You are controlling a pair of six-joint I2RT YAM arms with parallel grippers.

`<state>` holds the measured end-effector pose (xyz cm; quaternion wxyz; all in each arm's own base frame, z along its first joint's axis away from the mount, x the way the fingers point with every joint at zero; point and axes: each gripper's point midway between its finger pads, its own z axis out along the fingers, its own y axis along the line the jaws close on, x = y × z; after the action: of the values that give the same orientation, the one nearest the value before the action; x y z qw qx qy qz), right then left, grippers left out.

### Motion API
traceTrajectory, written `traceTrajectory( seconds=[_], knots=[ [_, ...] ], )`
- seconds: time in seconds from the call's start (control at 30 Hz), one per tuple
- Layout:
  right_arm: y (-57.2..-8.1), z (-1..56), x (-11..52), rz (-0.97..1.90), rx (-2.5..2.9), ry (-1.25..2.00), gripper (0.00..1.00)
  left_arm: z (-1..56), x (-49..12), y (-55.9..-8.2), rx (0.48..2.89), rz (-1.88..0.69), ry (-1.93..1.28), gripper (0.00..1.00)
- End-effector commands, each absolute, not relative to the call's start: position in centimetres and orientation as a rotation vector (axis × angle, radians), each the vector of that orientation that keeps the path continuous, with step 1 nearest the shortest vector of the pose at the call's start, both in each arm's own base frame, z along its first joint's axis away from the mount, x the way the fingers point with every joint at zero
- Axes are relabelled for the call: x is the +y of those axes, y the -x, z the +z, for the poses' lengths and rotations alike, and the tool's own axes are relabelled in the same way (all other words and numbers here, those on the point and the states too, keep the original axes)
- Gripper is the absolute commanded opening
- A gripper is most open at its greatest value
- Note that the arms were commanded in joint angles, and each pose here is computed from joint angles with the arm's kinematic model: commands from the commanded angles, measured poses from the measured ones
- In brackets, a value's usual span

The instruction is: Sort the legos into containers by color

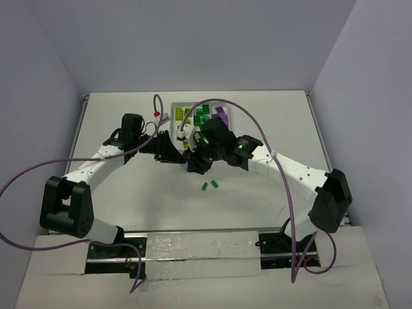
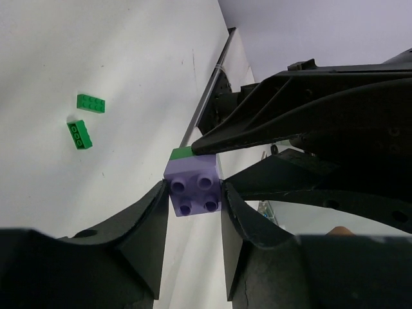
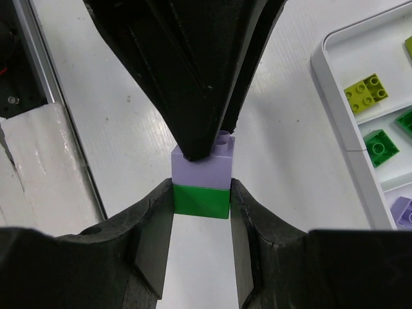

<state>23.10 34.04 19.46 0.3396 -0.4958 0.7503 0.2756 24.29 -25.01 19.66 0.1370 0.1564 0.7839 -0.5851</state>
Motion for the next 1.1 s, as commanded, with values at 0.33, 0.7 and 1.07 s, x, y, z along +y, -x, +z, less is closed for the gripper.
traceTrajectory(
  seconds=[0.33,0.7,1.07],
  knots=[
    [-23.9,22.3,34.8,0.699,1.864,1.265,0.00,21.3,-25.8,-24.1,2.228,-1.801,-0.521,0.78],
    [-24.0,22.5,35.0,0.705,1.861,1.266,0.00,21.1,-26.4,-23.6,2.237,-1.789,-0.549,0.71],
    [-24.0,22.6,35.1,0.707,1.858,1.266,0.00,20.3,-26.8,-23.8,2.270,-1.767,-0.553,0.51]
  ],
)
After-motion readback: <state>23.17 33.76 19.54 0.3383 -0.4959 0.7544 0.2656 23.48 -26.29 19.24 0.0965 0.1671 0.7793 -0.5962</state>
